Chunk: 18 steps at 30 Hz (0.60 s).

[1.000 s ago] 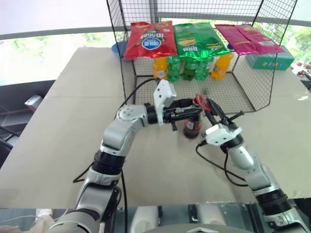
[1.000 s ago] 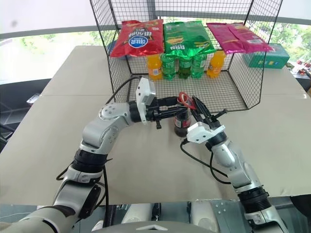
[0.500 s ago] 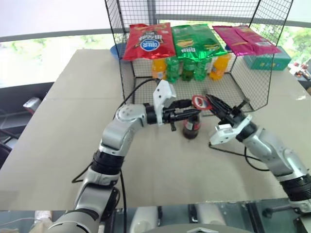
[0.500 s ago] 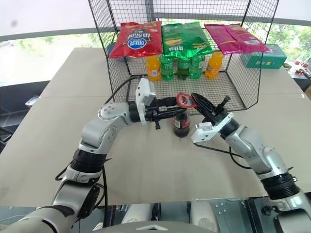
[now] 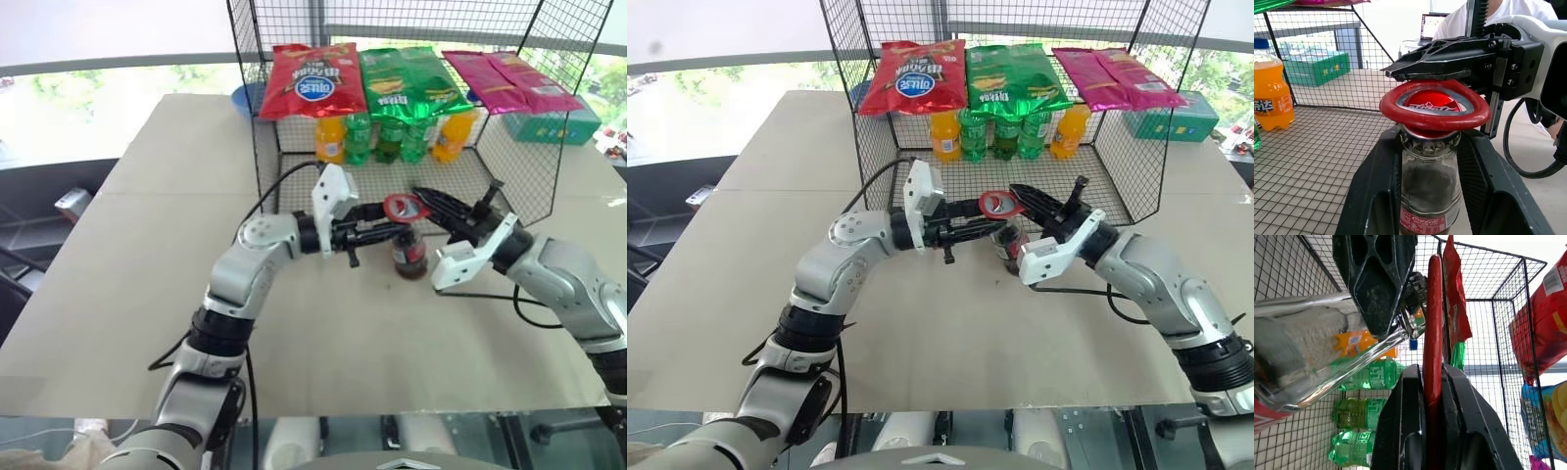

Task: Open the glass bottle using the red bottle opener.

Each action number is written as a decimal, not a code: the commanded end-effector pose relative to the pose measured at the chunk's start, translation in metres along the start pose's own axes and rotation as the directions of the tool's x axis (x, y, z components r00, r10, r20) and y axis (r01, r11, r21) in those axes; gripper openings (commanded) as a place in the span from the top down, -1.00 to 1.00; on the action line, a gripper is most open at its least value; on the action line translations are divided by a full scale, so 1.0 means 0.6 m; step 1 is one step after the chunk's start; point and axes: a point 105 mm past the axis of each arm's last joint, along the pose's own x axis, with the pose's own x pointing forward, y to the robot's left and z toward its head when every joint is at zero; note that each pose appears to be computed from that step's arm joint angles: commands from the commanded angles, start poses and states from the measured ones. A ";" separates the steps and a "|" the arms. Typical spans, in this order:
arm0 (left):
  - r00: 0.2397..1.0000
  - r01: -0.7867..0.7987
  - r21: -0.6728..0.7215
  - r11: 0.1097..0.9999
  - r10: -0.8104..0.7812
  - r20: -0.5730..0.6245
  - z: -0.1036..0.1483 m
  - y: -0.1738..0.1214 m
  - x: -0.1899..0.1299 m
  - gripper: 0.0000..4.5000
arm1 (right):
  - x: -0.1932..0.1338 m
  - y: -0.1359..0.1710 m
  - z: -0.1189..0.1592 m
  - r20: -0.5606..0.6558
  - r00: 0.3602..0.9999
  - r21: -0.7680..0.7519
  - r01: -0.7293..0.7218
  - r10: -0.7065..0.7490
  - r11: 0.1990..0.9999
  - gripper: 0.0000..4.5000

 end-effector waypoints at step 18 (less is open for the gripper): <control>0.996 0.083 0.066 0.994 -0.084 0.013 0.027 -0.004 0.067 0.49 | -0.066 0.019 -0.054 -0.193 0.978 0.102 -0.054 0.073 0.993 1.00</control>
